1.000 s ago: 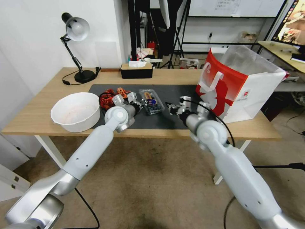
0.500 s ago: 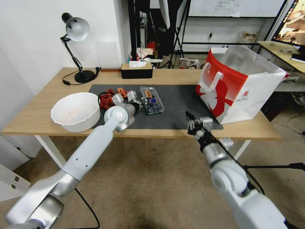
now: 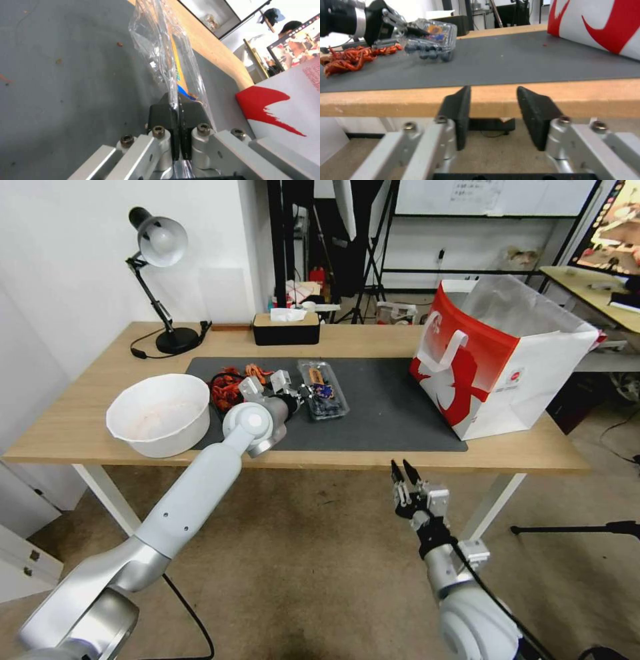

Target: Close the takeout container lid, then place the container into the takeout bag.

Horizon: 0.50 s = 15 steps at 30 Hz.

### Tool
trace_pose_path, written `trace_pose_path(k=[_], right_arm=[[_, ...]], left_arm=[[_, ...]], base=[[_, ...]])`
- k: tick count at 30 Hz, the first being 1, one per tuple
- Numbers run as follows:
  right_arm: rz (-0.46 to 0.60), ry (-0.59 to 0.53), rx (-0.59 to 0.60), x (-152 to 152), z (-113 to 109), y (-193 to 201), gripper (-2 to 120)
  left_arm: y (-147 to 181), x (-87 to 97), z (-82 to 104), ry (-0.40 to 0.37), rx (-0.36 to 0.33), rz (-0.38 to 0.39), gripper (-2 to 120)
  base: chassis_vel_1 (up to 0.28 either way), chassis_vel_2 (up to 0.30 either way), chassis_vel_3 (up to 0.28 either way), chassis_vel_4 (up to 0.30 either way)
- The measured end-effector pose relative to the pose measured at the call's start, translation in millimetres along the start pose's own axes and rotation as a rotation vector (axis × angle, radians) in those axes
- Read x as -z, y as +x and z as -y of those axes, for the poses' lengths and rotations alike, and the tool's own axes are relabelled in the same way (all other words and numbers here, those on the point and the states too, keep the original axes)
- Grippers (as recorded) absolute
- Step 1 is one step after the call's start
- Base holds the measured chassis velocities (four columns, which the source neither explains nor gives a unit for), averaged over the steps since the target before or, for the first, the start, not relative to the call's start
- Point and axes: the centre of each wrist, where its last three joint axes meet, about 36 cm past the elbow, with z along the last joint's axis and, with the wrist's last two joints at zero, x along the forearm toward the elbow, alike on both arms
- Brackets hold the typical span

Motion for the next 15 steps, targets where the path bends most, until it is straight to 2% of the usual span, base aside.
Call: trace_pose_path(k=[1,3,5,6,11,14,15], right_arm=[[0.0,0.0,0.0,0,0,0,41],[0.0,-0.004,-0.007,-6,-1,3,53],[0.001,-0.005,-0.008,-6,-1,3,57],[0.004,-0.007,-0.011,-7,-2,4,64],[0.003,-0.008,-0.014,-9,-2,4,76],[0.0,-0.009,-0.015,-11,-3,6,93],[0.0,-0.009,-0.015,-11,-3,6,93]], left_arm=[[0,0.0,0.0,0.0,0.0,0.0,0],[0,1.1,1.6,-0.002,-0.004,0.002,0],[0,1.5,2.1,-0.003,-0.005,0.003,0],[0,3.0,4.2,-0.005,-0.011,0.006,0],[0,5.2,7.3,-0.008,-0.018,0.012,0],[-3,13.2,21.2,-0.025,-0.047,0.043,0],[-3,13.2,21.2,-0.025,-0.047,0.043,0]], base=[[0.0,0.0,0.0,0.0],[0.0,0.0,0.0,0.0],[0.0,0.0,0.0,0.0],[0.0,0.0,0.0,0.0],[0.0,0.0,0.0,0.0],[0.0,0.0,0.0,0.0],[0.0,0.0,0.0,0.0]])
